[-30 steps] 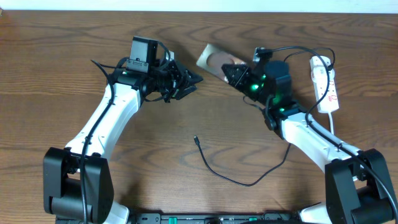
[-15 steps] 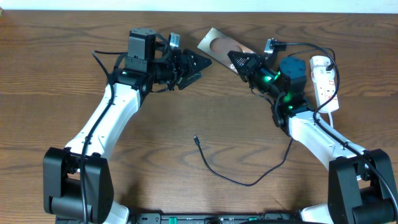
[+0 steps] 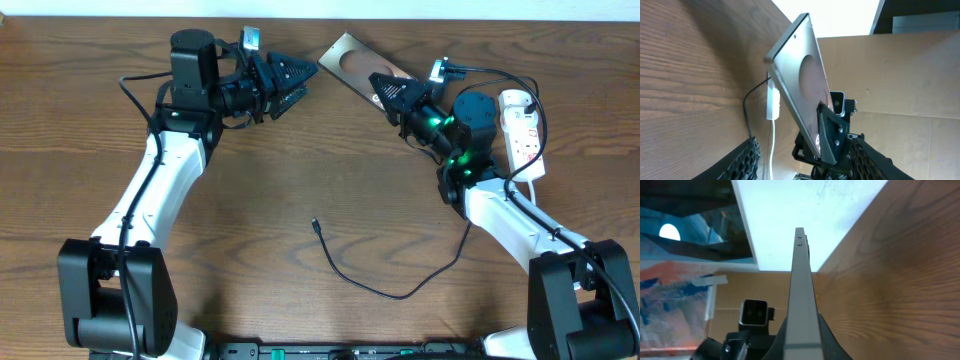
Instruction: Plug charger to phone and switch on socket
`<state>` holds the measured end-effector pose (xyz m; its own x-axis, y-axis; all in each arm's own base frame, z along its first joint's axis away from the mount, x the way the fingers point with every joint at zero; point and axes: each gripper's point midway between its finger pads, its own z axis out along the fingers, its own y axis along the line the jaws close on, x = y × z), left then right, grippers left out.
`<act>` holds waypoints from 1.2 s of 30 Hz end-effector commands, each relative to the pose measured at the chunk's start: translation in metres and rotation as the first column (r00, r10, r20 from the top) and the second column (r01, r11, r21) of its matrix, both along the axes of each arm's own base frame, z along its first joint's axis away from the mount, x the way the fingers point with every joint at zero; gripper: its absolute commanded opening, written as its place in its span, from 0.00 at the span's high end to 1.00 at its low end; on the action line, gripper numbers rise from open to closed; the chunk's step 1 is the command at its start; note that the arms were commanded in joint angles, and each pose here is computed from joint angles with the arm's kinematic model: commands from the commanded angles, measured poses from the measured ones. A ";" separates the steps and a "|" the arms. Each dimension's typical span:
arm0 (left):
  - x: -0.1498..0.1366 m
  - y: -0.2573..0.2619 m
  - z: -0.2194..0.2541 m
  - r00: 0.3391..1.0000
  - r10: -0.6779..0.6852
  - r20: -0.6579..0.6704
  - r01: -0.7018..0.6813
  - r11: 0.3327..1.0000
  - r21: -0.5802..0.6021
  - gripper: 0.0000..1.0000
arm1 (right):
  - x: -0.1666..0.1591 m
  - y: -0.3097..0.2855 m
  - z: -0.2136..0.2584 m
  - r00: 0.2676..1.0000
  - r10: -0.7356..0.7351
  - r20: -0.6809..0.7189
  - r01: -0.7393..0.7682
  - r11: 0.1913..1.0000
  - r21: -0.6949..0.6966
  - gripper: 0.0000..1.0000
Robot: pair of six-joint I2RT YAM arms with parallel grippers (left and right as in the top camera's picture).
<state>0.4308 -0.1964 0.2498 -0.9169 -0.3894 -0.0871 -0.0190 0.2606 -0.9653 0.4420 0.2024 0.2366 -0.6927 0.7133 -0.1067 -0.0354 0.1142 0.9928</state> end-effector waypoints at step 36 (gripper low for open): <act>0.010 -0.007 0.007 0.997 0.082 -0.009 -0.082 0.997 0.011 0.51 | -0.036 0.072 0.030 0.990 0.101 -0.097 -0.079 0.975 0.207 0.98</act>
<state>0.4349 -0.2045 0.2460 -0.9005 -0.4292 -0.0702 -0.0556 0.2738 -0.9602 0.4123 0.2674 0.2420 -0.7396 0.6620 0.1216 0.1130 -0.0560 0.9920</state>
